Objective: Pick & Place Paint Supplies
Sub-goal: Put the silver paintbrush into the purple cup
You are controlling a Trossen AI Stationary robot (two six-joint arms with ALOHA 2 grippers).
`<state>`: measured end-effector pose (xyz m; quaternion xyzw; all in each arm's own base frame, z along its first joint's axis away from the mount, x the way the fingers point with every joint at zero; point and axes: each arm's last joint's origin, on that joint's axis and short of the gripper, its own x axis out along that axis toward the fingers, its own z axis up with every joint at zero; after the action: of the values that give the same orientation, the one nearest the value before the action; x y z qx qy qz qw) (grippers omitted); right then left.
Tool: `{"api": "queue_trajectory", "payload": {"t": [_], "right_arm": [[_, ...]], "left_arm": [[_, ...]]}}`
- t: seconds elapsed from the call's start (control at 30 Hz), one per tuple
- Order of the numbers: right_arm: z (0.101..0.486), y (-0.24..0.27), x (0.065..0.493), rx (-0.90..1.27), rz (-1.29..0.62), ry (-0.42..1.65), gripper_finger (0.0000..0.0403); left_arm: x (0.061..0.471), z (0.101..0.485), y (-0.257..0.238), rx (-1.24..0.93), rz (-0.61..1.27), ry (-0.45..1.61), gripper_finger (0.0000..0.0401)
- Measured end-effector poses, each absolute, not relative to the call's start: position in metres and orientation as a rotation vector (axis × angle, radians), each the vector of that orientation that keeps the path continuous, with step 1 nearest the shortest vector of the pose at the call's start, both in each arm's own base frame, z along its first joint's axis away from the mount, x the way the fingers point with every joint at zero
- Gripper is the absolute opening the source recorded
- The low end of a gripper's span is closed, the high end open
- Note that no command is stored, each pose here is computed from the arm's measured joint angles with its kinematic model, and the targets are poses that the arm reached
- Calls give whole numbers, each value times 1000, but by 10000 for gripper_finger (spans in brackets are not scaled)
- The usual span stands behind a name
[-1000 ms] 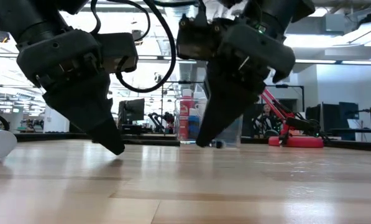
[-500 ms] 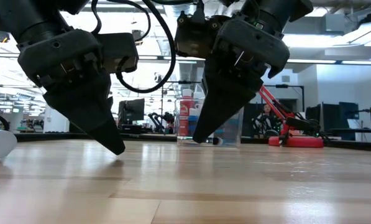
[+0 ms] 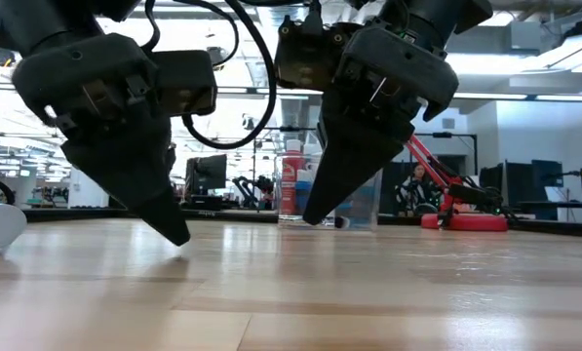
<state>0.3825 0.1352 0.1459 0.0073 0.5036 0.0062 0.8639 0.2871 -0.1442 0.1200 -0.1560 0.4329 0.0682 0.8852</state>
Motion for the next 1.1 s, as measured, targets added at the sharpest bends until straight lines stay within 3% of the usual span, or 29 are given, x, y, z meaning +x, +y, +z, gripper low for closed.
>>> {"api": "queue_trajectory", "payload": {"t": [0.07,0.33,0.57,0.87,1.1], "right_arm": [[146,135,383,14,6,1052,1],[146,135,382,36,13,1061,6],[153,129,378,129,-58,1090,69],[213,96,370,299,-141,970,180],[295,80,350,381,-128,632,189]], "left_arm": [[287,120,-145,-338,119,909,12],[286,120,-146,-375,121,926,5],[283,119,-152,-442,121,941,3],[269,122,-175,-548,248,834,3],[262,132,-195,-676,307,621,3]]}}
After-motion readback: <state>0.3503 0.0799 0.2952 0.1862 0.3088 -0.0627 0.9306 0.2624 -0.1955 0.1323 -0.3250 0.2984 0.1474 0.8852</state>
